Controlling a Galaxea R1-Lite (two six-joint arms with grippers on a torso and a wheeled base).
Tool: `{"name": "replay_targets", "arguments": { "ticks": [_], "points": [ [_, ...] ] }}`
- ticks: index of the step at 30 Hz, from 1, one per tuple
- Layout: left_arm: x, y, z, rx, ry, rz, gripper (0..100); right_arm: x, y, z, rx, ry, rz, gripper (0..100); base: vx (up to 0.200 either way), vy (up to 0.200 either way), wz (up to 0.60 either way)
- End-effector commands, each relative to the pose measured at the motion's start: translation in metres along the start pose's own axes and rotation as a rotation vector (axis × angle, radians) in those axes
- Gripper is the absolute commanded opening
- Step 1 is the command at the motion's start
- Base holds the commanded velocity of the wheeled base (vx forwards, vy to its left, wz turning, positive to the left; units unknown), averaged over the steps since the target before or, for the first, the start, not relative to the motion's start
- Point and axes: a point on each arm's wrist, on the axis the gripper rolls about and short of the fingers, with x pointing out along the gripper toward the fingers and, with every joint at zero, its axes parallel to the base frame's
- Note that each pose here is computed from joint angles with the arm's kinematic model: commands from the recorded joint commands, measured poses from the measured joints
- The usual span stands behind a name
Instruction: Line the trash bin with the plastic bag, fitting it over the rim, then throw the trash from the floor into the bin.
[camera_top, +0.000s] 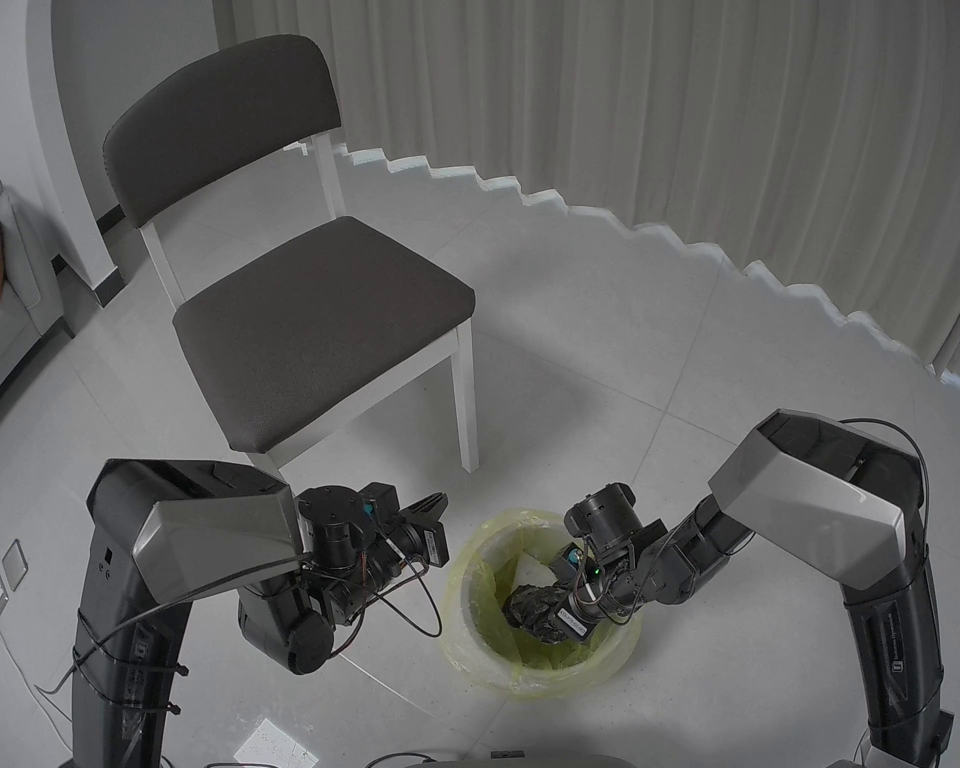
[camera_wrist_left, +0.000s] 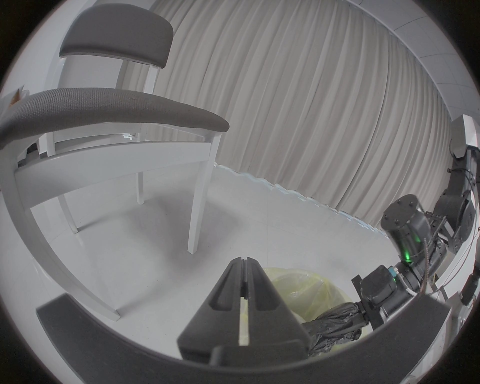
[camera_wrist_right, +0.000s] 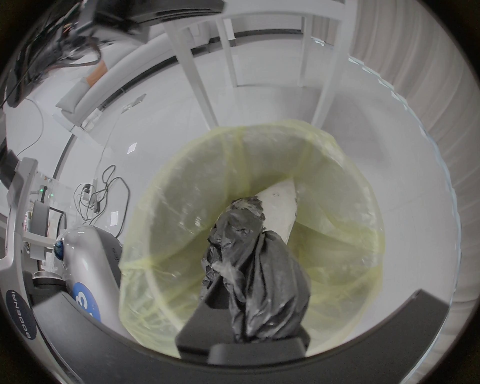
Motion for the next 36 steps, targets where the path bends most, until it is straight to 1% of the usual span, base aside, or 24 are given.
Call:
{"name": "replay_targets", "arguments": {
  "ticks": [1,4,5,14,18,19,20,21,25,29,31,36],
  "points": [
    [0.000,0.001,-0.003,-0.001,0.008,0.002,0,0.003,-0.008,-0.002,0.017,0.016,-0.008,0,0.000,0.000,0.00],
    [0.000,-0.001,-0.004,0.000,0.008,-0.001,0,0.002,-0.009,0.000,0.019,0.038,-0.005,0,0.000,0.000,0.00],
    [0.000,-0.001,-0.004,0.000,0.008,-0.001,0,0.002,-0.009,0.001,0.022,0.034,-0.005,100,0.000,0.000,0.00],
    [0.001,0.000,-0.005,-0.001,0.011,0.001,0,-0.009,-0.020,0.002,0.052,0.014,-0.023,100,0.000,0.000,0.00],
    [0.000,0.000,-0.005,-0.001,0.011,0.000,0,-0.019,-0.039,-0.003,0.093,0.009,-0.052,100,0.000,0.000,0.00],
    [0.000,0.000,-0.005,-0.001,0.011,0.000,0,-0.019,-0.039,-0.003,0.093,0.009,-0.052,100,0.000,0.000,0.00],
    [0.000,0.000,-0.005,-0.001,0.011,0.001,0,-0.021,-0.053,-0.009,0.123,0.012,-0.069,100,0.000,0.000,0.00],
    [0.000,0.000,-0.005,-0.001,0.012,0.001,0,-0.022,-0.060,-0.012,0.138,0.013,-0.078,100,0.000,0.000,0.00],
    [0.001,0.001,-0.007,-0.001,0.017,0.002,0,-0.025,-0.082,-0.023,0.189,0.016,-0.105,100,0.000,0.000,0.00],
    [0.001,0.001,-0.008,-0.001,0.009,0.002,0,-0.028,-0.098,-0.030,0.225,0.011,-0.122,100,0.000,0.000,0.00],
    [0.001,0.002,-0.009,-0.001,0.012,0.003,0,-0.032,-0.103,-0.031,0.236,0.004,-0.130,100,0.000,0.000,0.00],
    [0.001,0.003,-0.011,-0.002,0.018,0.005,0,-0.039,-0.103,-0.027,0.233,-0.021,-0.117,100,0.000,0.000,0.00]
  ]
}}
